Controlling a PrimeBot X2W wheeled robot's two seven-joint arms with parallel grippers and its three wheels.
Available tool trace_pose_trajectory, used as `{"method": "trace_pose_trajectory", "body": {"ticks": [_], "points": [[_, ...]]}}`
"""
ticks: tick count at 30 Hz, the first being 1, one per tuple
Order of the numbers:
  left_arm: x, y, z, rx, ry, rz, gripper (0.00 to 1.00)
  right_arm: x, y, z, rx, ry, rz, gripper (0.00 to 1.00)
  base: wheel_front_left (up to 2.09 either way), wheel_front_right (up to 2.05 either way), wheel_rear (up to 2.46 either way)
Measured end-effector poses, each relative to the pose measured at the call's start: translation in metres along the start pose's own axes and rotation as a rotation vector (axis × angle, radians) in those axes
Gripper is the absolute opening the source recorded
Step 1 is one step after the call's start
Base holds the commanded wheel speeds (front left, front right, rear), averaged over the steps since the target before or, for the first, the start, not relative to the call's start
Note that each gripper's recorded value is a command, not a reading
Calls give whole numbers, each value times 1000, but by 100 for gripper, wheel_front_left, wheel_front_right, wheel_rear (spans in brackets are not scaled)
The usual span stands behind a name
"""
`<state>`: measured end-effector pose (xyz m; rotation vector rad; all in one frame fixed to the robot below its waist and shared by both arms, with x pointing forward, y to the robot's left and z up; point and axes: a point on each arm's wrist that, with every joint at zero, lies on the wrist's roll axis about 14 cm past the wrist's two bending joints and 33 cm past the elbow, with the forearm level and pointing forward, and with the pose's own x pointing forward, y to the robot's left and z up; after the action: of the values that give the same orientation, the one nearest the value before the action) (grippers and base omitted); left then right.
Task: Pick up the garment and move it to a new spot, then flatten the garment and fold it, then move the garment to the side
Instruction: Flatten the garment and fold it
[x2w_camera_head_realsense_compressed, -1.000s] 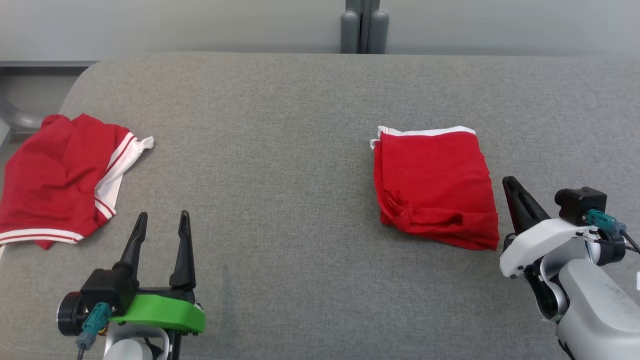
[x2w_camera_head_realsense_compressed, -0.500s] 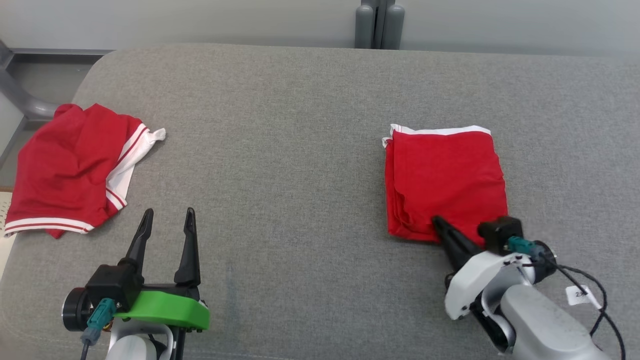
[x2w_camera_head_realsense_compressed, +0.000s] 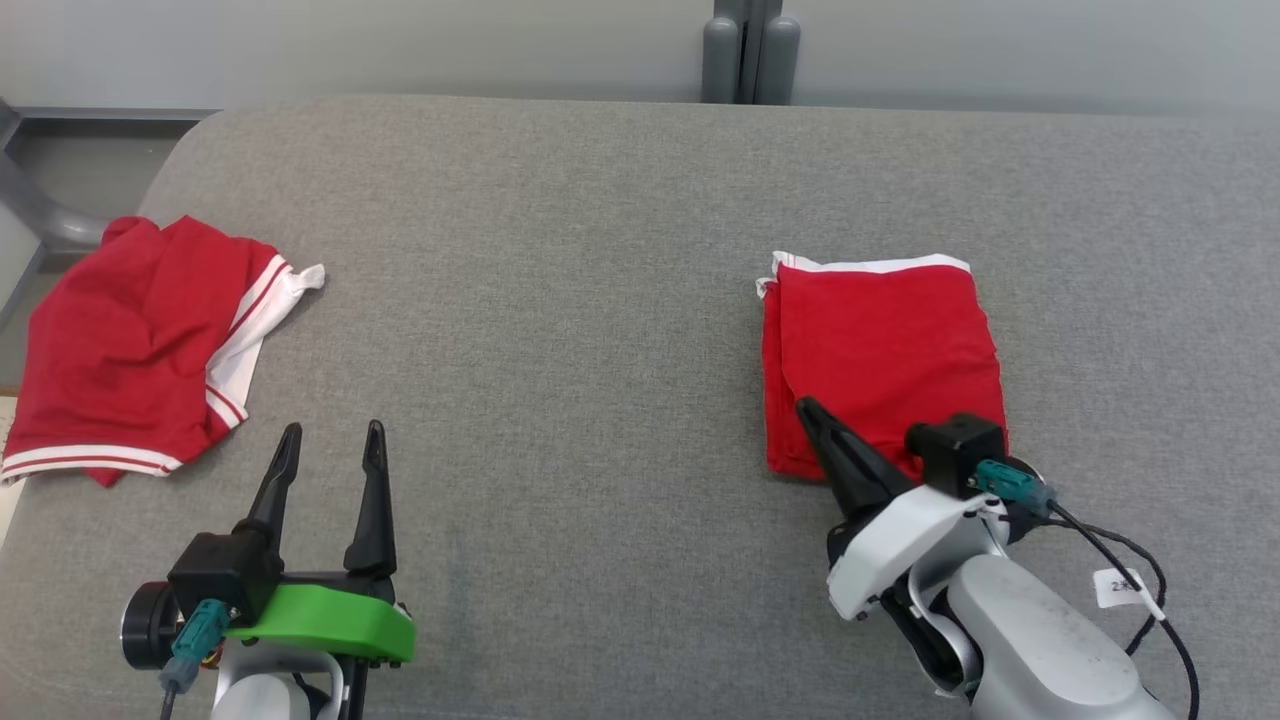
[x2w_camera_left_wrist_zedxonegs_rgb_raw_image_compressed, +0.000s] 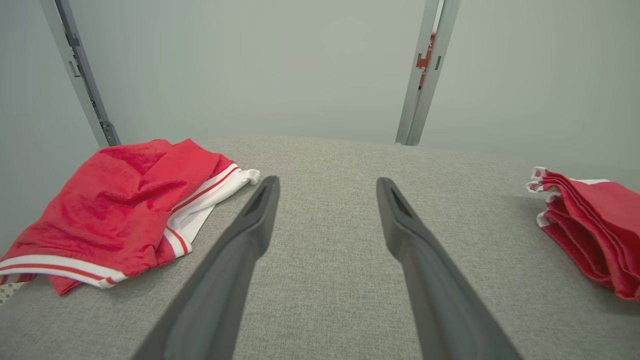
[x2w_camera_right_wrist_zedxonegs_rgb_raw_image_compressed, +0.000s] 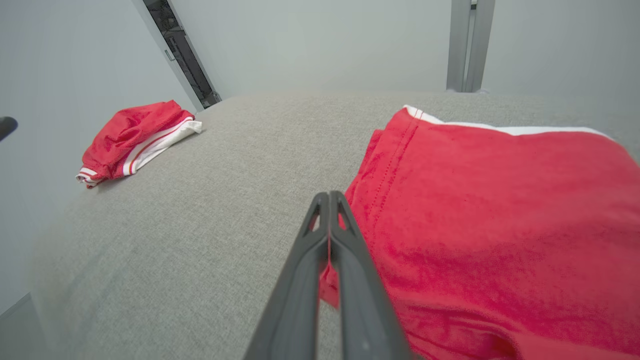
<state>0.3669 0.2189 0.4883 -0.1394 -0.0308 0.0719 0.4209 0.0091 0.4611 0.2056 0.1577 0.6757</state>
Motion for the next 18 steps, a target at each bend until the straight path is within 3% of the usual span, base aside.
{"method": "trace_pose_trajectory", "body": {"ticks": [8, 9, 10, 11, 12, 13, 18], "points": [[1, -8, 1, 6, -6, -25, 100, -46, -49, 45, -23, -169, -196, 0, 0, 0, 0], [2, -9, 2, 7, -8, -27, 100, -53, -55, 48, -29, -182, -221, 7, 0, 0, 0], [3, -10, 3, 9, -12, -30, 100, -61, -62, 51, -37, -194, -250, 27, 0, 0, 0], [3, -10, 4, 10, -15, -32, 100, -69, -67, 54, -51, -204, -276, 47, 0, 0, 0], [3, -11, 4, 11, -16, -35, 100, -76, -72, 56, -62, -211, -297, 89, 0, 0, 0], [3, -13, 4, 14, -17, -41, 100, -84, -77, 58, -70, -220, -322, 100, 0, 0, 0], [5, -20, 5, 30, -17, -65, 100, -120, -95, 65, -94, -254, -431, 100, 0, 0, 0]]}}
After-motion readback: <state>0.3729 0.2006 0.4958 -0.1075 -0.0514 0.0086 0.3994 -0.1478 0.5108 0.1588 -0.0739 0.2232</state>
